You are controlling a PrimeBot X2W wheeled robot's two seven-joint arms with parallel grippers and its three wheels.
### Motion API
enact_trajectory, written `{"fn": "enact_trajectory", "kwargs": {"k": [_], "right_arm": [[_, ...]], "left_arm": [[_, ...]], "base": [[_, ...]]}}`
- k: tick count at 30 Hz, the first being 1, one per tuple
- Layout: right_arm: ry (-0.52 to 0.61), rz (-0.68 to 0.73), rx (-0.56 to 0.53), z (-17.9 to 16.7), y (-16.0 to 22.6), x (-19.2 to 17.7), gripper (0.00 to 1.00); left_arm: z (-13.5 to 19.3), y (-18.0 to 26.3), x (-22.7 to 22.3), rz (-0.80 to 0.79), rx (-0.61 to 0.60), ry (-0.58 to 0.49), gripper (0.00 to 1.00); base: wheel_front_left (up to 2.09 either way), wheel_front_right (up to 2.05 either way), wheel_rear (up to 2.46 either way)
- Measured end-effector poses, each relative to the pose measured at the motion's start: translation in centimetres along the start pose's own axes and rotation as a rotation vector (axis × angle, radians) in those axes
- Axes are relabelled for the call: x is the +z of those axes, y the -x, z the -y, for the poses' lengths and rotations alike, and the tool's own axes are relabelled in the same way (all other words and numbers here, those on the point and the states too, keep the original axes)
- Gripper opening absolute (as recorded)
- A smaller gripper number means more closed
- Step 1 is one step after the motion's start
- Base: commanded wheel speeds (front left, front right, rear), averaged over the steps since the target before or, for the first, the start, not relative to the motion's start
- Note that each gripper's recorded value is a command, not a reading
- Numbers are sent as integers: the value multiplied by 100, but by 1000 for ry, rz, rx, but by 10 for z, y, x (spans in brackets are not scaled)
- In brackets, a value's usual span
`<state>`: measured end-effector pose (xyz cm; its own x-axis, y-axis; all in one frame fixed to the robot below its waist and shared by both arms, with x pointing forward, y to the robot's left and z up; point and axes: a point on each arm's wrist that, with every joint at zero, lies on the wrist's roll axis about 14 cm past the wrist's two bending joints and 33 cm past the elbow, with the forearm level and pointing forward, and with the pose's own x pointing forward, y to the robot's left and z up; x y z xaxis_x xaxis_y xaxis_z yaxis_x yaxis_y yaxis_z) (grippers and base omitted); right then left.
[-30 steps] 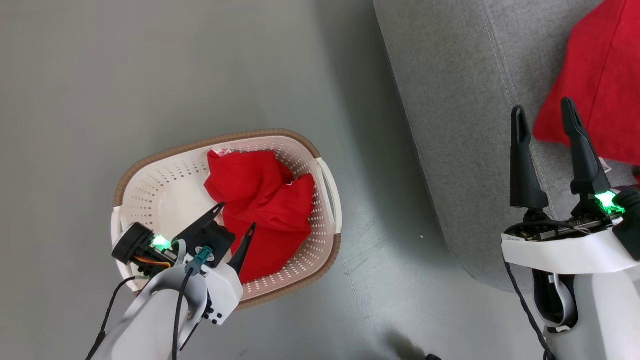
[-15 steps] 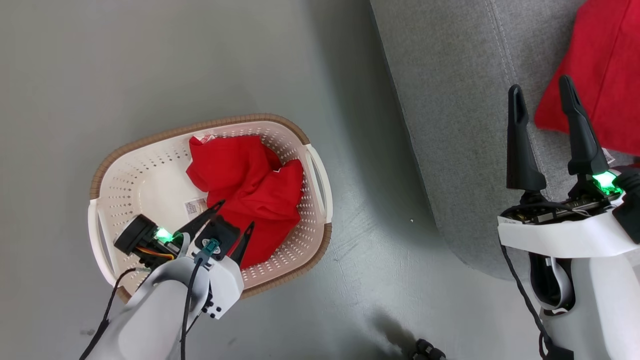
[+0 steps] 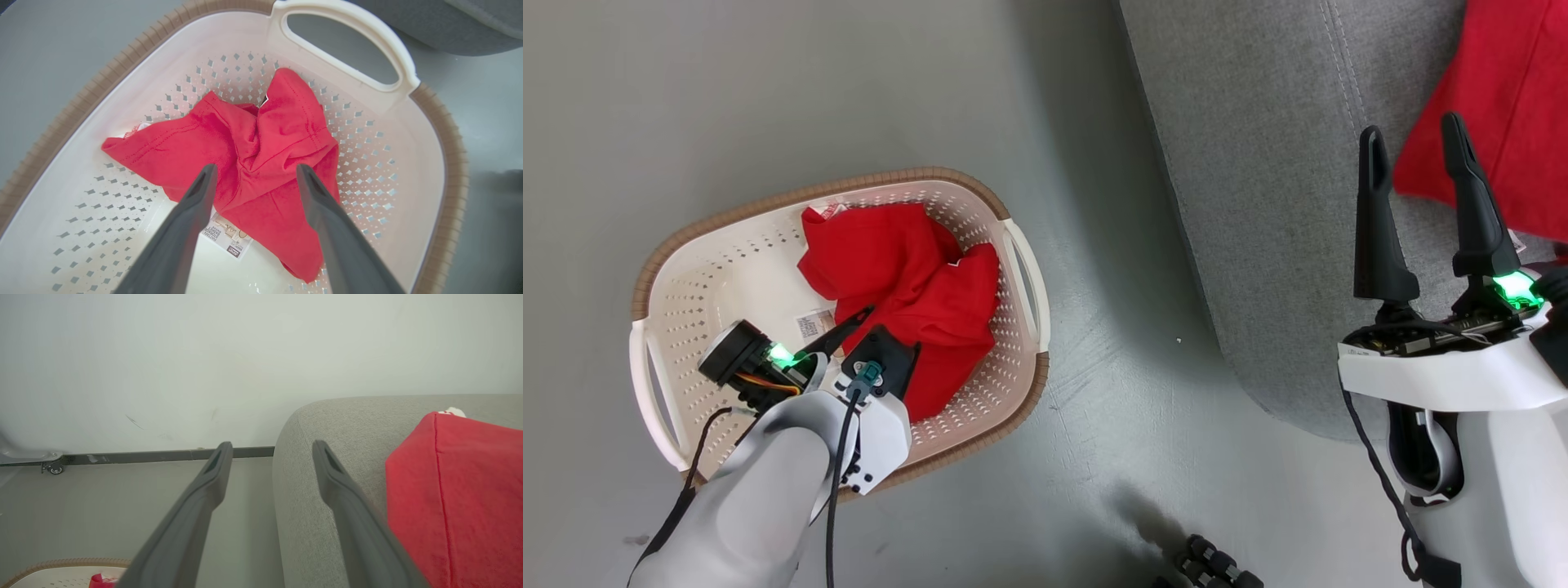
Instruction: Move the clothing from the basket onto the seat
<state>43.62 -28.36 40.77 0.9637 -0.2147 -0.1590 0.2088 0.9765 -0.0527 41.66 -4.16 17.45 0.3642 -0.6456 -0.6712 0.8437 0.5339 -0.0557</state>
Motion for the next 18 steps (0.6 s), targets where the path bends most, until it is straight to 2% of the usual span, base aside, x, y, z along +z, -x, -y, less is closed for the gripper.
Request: {"fn": "enact_trajectory", "kwargs": {"k": [18], "right_arm": [[2,-32,-30,11,-1,-10,100]], "left_arm": [[17,-26,-11,-63,-68,-61,100]], "base": [[0,0,0]]}}
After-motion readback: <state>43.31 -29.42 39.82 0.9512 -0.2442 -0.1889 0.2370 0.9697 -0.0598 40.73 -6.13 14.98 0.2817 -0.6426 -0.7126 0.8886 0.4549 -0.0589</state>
